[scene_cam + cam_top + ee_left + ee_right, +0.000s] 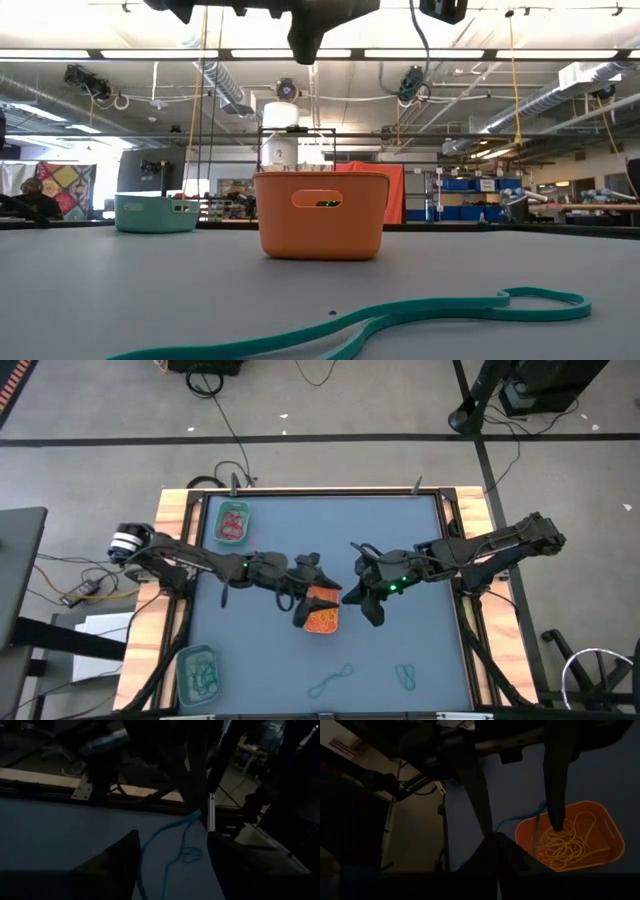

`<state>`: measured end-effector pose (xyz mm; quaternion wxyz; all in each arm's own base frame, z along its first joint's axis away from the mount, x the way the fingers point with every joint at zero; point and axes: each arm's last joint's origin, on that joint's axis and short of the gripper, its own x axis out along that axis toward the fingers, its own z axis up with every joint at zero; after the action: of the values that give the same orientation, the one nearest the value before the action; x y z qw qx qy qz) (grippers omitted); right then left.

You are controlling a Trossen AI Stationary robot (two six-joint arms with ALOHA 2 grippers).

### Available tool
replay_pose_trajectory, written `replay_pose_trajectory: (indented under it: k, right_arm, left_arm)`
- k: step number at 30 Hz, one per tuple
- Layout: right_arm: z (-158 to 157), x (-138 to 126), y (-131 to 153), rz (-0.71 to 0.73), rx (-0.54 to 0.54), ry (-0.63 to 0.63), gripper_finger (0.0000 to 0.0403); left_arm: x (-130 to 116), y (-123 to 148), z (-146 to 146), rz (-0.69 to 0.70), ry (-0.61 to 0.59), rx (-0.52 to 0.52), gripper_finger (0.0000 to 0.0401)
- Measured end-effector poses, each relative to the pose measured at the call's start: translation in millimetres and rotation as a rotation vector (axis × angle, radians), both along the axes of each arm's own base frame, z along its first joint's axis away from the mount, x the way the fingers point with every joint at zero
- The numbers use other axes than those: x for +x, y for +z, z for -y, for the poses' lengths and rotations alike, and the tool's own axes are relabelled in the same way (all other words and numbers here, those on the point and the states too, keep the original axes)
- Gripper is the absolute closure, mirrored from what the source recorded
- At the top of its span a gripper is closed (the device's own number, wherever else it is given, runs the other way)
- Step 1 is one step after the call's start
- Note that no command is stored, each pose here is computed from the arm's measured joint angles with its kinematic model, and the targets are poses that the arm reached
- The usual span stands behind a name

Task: Sort rubber bands into baskets
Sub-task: Put the blue rubber band into the blue bin

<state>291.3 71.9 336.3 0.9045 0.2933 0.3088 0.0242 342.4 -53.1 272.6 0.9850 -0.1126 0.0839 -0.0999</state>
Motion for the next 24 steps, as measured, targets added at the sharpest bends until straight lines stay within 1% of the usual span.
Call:
replay_pose_trajectory:
  k: [2, 4, 6, 9, 10, 13, 16, 18, 22, 24]
  right_arm:
    - [0, 0, 0, -0.003, 0.007, -0.005, 0.0401]
    - [0, 0, 0, -0.003, 0.01, -0.007, 0.0401]
    - [0, 0, 0, -0.003, 0.01, -0.006, 0.0401]
    - [0, 0, 0, -0.002, 0.011, -0.006, 0.0401]
    - [0, 0, 0, -0.002, 0.011, -0.007, 0.0401]
    - [0, 0, 0, 0.001, 0.007, -0.013, 0.0392]
    - [1, -1, -1, -0.018, 0.0, -0.038, 0.0359]
    - [0, -4, -5, -0.055, -0.024, -0.077, 0.0332]
    - [-4, -13, -14, -0.16, -0.095, -0.14, 0.0281]
    - [-8, -17, -25, -0.207, -0.113, -0.179, 0.0261]
  left_arm:
    - [1, -1, 0, -0.01, -0.003, 0.007, 0.0186]
    - [2, 0, 0, -0.008, -0.007, 0.017, 0.0221]
    - [3, 3, -1, 0.005, -0.011, 0.014, 0.0274]
    - [4, 7, -4, 0.012, -0.044, 0.005, 0.0369]
    - [5, 9, -6, 0.013, -0.058, -0.01, 0.0384]
    - [5, 13, -7, -0.006, -0.083, -0.028, 0.0395]
    - [0, 20, -6, -0.078, -0.091, -0.024, 0.0397]
    - [-9, 27, -3, -0.152, -0.095, -0.018, 0.0398]
    - [-30, 42, 6, -0.307, -0.062, 0.001, 0.0399]
    - [-41, 53, 14, -0.354, -0.046, -0.005, 0.0399]
